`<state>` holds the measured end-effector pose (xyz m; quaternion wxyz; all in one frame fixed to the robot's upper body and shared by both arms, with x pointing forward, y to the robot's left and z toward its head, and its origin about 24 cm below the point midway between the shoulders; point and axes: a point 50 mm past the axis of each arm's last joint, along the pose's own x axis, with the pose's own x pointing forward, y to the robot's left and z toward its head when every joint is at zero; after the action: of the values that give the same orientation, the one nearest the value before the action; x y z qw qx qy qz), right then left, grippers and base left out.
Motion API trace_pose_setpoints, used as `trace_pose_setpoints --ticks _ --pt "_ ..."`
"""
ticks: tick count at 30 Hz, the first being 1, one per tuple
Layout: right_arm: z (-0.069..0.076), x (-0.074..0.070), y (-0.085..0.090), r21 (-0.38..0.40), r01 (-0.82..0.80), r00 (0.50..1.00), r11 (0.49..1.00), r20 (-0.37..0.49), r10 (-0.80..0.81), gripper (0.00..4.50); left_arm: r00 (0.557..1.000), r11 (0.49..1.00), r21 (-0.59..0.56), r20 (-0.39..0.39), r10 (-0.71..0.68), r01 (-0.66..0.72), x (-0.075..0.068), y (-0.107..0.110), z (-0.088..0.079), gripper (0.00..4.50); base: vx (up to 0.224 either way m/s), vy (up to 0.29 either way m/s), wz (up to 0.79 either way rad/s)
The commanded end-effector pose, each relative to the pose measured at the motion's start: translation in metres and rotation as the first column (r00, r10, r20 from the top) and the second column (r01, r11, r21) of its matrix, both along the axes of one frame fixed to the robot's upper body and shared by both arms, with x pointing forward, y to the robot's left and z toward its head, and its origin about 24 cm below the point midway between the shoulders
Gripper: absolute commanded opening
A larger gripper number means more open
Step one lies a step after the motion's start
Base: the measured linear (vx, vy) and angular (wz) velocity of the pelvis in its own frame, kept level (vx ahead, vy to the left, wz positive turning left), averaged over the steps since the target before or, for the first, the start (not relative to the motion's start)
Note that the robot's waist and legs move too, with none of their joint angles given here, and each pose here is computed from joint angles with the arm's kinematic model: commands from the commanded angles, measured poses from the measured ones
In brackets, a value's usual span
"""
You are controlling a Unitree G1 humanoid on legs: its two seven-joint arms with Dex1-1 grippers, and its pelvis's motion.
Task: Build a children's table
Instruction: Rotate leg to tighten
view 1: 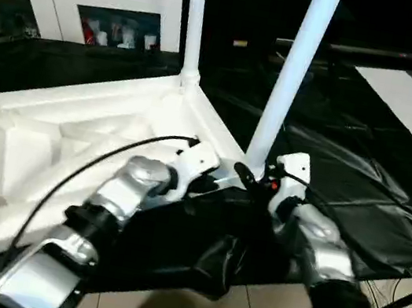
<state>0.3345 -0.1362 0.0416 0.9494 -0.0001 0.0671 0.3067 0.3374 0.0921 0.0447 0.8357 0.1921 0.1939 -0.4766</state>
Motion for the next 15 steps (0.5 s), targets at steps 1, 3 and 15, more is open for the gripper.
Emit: trace_pose_setpoints --ticks 1,3,15 --pt "0.007 -0.005 -0.006 -0.054 -0.172 0.985 0.984 0.001 0.173 4.06 0.995 0.997 0.005 -0.059 -0.076 0.076 -0.011 0.011 -0.011 0.0 0.0 0.0 0.0" --pt "0.007 -0.007 -0.007 -0.07 -0.207 0.978 0.976 -0.003 0.207 4.06 0.995 0.997 0.002 -0.062 -0.081 0.082 -0.011 0.012 -0.01 0.0 0.0 0.0 0.0" --pt "0.002 -0.031 -0.011 -0.173 -0.524 0.852 0.834 -0.101 0.514 4.06 0.923 0.931 -0.079 -0.124 -0.365 0.358 -0.036 0.03 0.002 0.0 0.0 0.0 0.0"
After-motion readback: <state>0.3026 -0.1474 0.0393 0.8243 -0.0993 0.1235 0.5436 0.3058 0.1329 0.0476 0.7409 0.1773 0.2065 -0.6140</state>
